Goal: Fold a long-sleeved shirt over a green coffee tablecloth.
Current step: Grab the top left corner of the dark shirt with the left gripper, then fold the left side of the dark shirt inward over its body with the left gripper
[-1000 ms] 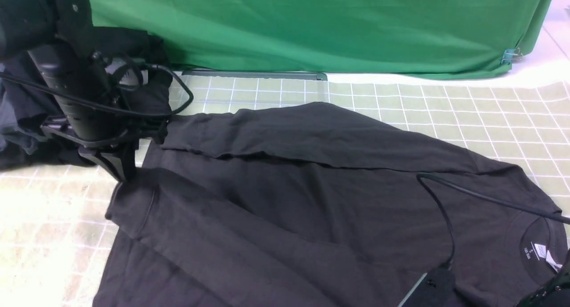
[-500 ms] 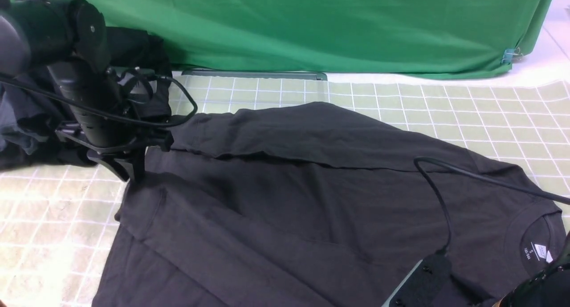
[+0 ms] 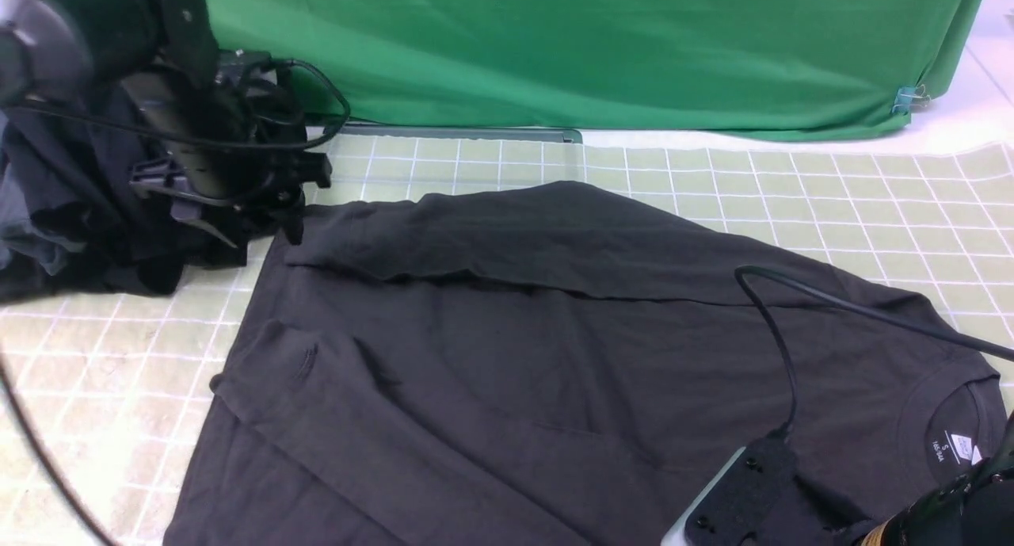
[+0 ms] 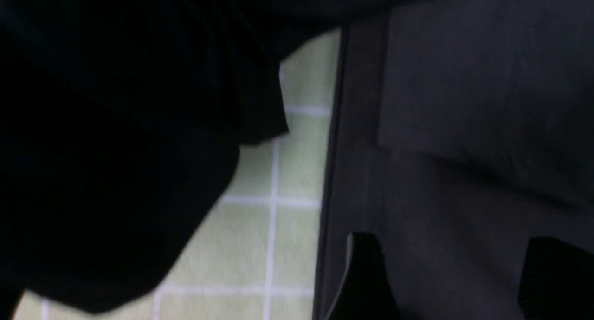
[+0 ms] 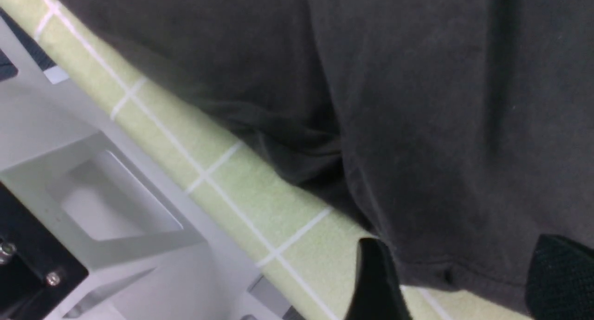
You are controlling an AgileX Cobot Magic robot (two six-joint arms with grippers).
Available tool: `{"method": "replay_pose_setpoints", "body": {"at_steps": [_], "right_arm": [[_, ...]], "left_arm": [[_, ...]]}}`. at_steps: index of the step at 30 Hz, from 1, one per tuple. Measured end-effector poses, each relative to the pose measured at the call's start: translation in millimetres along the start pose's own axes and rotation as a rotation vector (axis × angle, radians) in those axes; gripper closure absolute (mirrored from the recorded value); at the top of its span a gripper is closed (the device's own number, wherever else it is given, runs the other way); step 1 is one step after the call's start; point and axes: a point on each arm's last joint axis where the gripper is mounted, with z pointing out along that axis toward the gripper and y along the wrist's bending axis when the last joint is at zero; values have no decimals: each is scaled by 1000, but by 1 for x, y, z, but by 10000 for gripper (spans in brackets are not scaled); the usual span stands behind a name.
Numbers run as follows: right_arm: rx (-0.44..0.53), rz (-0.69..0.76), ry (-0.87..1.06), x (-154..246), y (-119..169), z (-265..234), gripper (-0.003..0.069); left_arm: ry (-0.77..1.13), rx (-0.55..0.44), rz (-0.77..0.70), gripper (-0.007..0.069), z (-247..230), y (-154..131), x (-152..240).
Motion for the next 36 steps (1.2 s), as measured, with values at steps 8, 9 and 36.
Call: {"method": "replay_pose_setpoints", "body": {"at_steps": [8,9,36], "right_arm": [[0,0,-12,-1,0,0,244],[0,0,-12,-1,0,0,244],[9,-10,-47,-4,-1,0,244]], "left_arm": [[26,7,-19,205,45,-5,-15],[29,15,-15,205,50,-6,-16],[76,95,81,606,1,-12,-11]]}}
